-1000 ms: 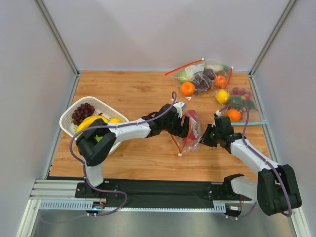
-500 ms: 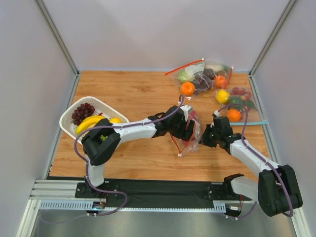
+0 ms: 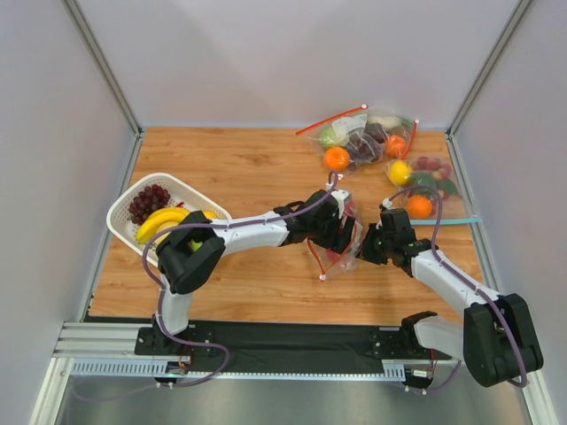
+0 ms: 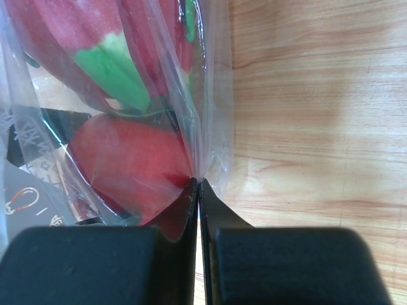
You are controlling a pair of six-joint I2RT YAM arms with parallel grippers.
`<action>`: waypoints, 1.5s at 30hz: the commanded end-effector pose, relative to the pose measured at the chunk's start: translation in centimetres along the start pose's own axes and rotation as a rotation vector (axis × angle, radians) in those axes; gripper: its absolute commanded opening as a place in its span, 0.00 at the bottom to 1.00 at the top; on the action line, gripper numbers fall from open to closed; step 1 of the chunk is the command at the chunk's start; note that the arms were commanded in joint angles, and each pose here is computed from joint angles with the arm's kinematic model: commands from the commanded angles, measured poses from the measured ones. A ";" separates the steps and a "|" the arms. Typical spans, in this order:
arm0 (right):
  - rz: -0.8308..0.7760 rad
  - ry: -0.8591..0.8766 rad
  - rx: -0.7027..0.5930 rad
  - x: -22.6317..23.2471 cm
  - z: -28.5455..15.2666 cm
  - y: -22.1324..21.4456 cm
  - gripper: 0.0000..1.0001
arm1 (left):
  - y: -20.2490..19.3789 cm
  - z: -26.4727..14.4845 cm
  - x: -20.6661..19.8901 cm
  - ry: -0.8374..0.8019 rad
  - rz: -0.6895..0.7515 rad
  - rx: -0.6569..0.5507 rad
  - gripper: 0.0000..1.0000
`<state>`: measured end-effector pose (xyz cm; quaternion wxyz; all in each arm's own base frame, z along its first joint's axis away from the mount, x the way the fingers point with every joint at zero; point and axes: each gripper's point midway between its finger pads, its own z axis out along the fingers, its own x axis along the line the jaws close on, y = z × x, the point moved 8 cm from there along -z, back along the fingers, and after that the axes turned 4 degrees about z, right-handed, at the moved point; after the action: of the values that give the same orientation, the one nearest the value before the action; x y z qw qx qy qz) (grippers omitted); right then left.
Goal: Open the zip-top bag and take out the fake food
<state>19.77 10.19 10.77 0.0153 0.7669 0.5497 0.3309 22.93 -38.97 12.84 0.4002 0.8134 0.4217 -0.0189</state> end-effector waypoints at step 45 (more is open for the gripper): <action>-0.038 -0.065 -0.045 -0.1 -0.4 0.8 0.00 | 2.6 -11.3 -1.0 -0.070 0.052 -0.199 0.08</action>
<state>19.17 9.89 10.27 0.0307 0.7715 0.5547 0.3100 21.66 -34.00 20.04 0.4668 0.7803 0.4158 0.0205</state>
